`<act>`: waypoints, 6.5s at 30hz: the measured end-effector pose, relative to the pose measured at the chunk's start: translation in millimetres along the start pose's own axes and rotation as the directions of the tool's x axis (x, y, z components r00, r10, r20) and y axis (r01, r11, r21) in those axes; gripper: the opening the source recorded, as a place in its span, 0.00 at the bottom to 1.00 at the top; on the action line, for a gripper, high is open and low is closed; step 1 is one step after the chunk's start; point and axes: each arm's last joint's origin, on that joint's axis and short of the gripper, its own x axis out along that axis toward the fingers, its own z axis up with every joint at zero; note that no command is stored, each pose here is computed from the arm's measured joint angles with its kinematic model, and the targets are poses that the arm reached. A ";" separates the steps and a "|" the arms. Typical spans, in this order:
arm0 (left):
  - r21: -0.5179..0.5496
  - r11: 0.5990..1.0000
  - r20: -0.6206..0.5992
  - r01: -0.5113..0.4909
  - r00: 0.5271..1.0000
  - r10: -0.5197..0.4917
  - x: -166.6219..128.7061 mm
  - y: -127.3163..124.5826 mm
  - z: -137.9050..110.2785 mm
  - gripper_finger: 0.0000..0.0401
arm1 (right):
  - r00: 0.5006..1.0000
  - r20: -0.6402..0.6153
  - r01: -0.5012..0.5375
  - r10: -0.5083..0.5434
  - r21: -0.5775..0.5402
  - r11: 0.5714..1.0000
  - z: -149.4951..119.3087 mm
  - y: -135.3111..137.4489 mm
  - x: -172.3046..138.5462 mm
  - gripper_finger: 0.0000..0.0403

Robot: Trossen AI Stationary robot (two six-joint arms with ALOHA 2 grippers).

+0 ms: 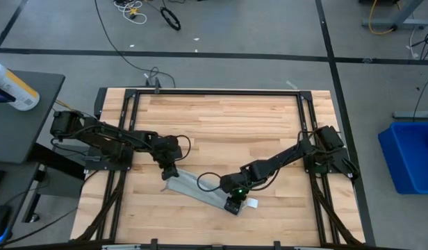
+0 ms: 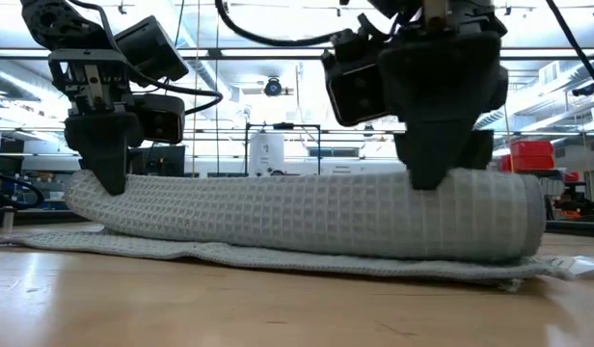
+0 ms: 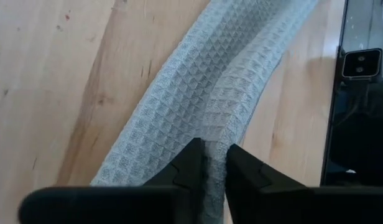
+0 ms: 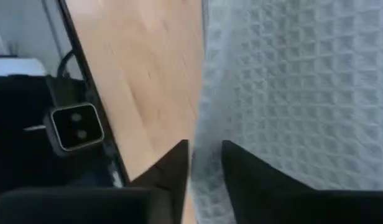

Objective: Fold microfiber towels
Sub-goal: Fold the grey towel

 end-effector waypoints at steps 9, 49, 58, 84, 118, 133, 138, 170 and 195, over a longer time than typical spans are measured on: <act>-0.061 0.998 -0.013 0.033 0.999 -0.034 0.0 -1.3 0.0 0.39 | 1.000 -0.017 0.008 -0.008 0.009 1.000 -0.7 -1.8 -0.3 0.55; -0.216 0.941 0.273 0.261 0.941 -0.199 -44.6 -50.9 1.2 0.45 | 0.993 -0.099 0.076 -0.066 0.098 0.992 8.6 -24.5 -15.7 0.62; -0.267 0.962 0.010 -0.053 0.998 0.057 -13.9 -28.2 -20.1 0.45 | 0.990 -0.123 0.081 -0.068 0.100 0.992 -2.0 -15.9 -12.7 0.55; -0.222 0.969 -0.152 -0.107 0.986 0.074 -16.9 8.3 -69.6 0.45 | 0.979 -0.025 0.201 -0.200 0.198 0.959 -52.4 12.6 -12.4 0.61; -0.236 0.961 -0.088 -0.143 0.988 0.125 -13.8 19.0 -58.0 0.41 | 0.957 0.274 -0.027 -0.097 0.415 0.909 -48.2 -25.0 7.8 0.65; -0.269 0.932 -0.073 -0.242 0.970 0.231 -16.0 21.4 -56.3 0.01 | 0.955 0.280 -0.035 -0.096 0.427 0.904 -53.9 -21.0 10.0 0.66; -0.283 0.943 -0.026 -0.174 0.984 0.174 -14.6 17.6 -51.0 0.01 | 0.953 0.289 -0.041 -0.093 0.424 0.905 -53.6 -20.6 10.1 0.63; -0.281 0.940 -0.020 -0.193 0.981 0.195 -14.8 18.4 -51.2 0.00 | 0.841 0.538 -0.247 0.057 0.288 0.925 30.3 20.2 -41.4 0.02; -0.270 0.952 -0.042 -0.144 0.990 0.138 0.1 19.2 -44.9 0.00 | 0.849 0.524 -0.233 0.068 0.256 0.938 133.8 10.4 -30.8 0.02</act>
